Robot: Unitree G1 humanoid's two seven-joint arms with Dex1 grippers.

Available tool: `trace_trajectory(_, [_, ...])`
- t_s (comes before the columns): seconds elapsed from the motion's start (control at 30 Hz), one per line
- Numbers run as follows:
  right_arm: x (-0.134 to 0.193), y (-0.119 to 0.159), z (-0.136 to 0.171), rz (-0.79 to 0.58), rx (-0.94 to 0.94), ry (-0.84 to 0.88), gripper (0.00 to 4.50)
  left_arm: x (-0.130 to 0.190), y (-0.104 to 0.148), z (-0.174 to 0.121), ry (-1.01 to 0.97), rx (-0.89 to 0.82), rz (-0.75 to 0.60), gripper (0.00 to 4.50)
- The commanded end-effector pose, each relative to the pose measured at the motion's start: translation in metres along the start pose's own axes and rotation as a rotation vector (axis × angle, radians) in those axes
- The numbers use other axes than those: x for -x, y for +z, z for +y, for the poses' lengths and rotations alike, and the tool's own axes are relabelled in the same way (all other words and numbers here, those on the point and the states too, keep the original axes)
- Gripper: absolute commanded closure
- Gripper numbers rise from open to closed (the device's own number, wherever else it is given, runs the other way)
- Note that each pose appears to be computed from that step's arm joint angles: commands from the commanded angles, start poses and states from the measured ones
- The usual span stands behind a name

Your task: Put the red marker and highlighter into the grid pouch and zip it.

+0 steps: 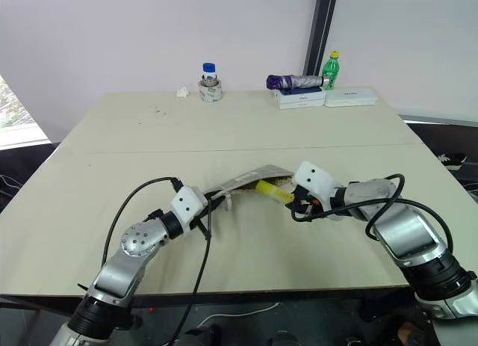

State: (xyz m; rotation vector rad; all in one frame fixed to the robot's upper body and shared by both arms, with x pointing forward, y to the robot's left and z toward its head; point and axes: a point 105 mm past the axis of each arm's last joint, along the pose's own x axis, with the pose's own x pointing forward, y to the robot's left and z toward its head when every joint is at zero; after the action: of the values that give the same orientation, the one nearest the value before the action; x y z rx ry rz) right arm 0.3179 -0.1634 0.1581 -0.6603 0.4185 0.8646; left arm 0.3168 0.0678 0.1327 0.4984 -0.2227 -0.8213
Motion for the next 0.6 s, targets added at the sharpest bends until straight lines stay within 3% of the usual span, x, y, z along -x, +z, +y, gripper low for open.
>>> trace_trajectory(0.03, [0.002, 0.012, 0.008, 0.000, 0.091, 0.034, 3.65, -0.002, 0.015, -0.016, -0.106, -0.128, -0.060, 4.50])
trace_trajectory(0.43, [-0.012, 0.022, 0.016, -0.022, 0.120, 0.080, 3.65, 0.002, 0.014, -0.035, -0.207, -0.156, -0.071, 4.50])
trace_trajectory(0.6, [-0.002, 0.029, 0.004, -0.059, 0.107, 0.033, 1.14, 0.002, 0.011, -0.026, -0.148, -0.093, -0.053, 4.50])
